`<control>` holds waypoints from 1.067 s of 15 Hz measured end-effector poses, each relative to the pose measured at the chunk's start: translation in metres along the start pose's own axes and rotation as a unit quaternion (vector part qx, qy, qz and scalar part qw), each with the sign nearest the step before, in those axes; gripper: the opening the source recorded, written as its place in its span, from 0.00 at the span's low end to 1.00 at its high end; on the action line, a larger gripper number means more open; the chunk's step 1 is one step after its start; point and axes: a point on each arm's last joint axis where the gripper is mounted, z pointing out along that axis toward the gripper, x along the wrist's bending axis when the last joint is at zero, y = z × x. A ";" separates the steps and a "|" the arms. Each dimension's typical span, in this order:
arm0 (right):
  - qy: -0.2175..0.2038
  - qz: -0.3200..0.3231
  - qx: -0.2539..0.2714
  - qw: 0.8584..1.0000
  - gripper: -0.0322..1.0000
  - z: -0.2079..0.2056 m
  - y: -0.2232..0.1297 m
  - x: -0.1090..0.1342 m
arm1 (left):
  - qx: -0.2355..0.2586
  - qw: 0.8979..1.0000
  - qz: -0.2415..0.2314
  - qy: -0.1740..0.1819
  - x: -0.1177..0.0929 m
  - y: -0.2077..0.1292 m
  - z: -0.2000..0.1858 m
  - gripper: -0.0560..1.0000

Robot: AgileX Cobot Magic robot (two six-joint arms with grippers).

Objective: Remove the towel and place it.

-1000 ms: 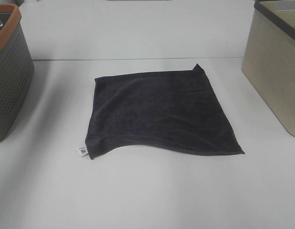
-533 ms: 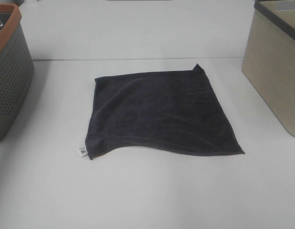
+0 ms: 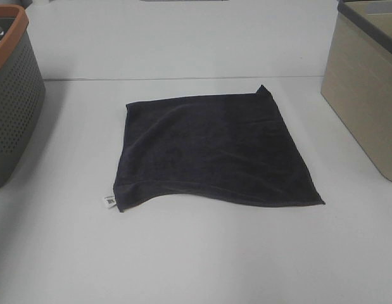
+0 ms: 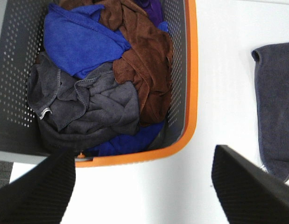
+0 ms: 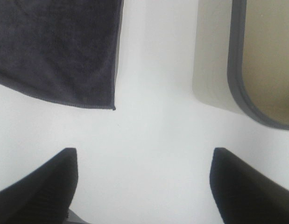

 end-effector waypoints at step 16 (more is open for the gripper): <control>0.003 0.008 -0.173 0.985 0.77 -0.002 -0.203 0.013 | -0.147 0.989 -0.008 0.022 -0.011 -0.229 -0.069 0.76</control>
